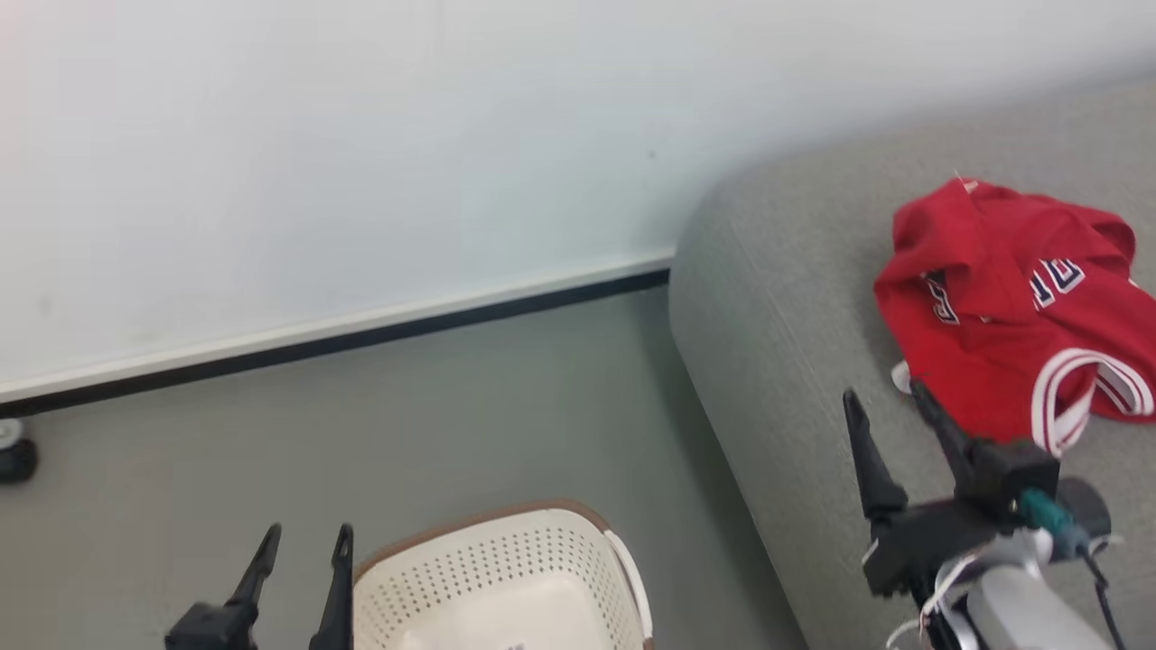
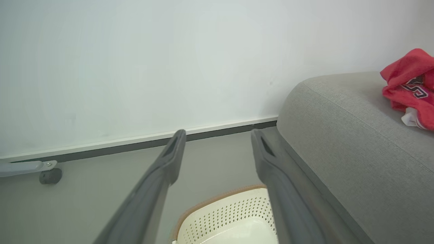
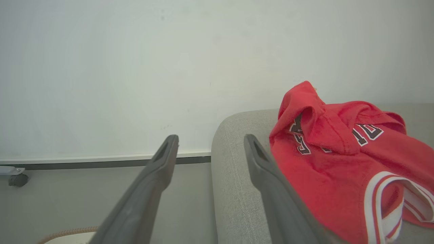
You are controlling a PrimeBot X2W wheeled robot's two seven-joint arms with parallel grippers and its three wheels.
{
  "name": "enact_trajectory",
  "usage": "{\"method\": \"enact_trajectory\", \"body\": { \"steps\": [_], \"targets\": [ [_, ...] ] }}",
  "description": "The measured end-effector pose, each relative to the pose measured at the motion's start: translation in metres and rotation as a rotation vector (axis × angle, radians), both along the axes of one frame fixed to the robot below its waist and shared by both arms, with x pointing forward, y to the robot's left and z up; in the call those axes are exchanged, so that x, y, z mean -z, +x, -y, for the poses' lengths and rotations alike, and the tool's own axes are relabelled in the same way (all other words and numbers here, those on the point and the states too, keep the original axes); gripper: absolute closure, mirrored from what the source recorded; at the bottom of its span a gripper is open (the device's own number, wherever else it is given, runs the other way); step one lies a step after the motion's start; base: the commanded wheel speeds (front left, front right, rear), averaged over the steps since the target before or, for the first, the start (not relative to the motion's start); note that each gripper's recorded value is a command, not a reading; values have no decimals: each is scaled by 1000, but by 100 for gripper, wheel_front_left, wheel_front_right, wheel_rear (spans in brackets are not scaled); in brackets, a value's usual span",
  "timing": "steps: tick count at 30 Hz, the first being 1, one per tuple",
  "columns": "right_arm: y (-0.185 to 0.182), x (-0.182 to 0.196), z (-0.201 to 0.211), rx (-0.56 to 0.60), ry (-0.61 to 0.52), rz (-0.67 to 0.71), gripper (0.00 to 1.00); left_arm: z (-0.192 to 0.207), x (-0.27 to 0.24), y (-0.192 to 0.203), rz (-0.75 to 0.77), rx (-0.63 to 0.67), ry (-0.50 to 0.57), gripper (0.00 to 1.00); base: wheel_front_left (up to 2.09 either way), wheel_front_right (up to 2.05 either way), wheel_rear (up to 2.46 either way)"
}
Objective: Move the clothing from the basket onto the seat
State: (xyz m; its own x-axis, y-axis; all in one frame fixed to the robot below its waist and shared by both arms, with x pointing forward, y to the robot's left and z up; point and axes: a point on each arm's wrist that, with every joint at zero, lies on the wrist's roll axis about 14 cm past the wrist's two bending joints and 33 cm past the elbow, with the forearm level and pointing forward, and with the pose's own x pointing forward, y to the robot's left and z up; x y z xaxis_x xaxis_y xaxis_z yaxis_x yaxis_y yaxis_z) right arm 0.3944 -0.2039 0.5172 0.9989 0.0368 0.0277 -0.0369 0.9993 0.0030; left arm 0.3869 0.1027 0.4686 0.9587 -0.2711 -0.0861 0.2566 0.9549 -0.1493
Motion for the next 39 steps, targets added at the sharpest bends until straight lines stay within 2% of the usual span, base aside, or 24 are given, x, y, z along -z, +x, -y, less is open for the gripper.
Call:
{"method": "enact_trajectory", "body": {
  "steps": [13,25,39],
  "targets": [
    [-38,-18,-50,-104,65,96,0,-67,-12,-47,46,-218,-17,0,0,0,0],
    [-58,-7,-38,-31,104,80,0,-79,-16,-50,63,-270,-24,0,0,0,0],
    [-57,-19,-25,27,92,126,0,-83,-18,-46,74,-288,-5,0,0,0,0]
  ]
}}
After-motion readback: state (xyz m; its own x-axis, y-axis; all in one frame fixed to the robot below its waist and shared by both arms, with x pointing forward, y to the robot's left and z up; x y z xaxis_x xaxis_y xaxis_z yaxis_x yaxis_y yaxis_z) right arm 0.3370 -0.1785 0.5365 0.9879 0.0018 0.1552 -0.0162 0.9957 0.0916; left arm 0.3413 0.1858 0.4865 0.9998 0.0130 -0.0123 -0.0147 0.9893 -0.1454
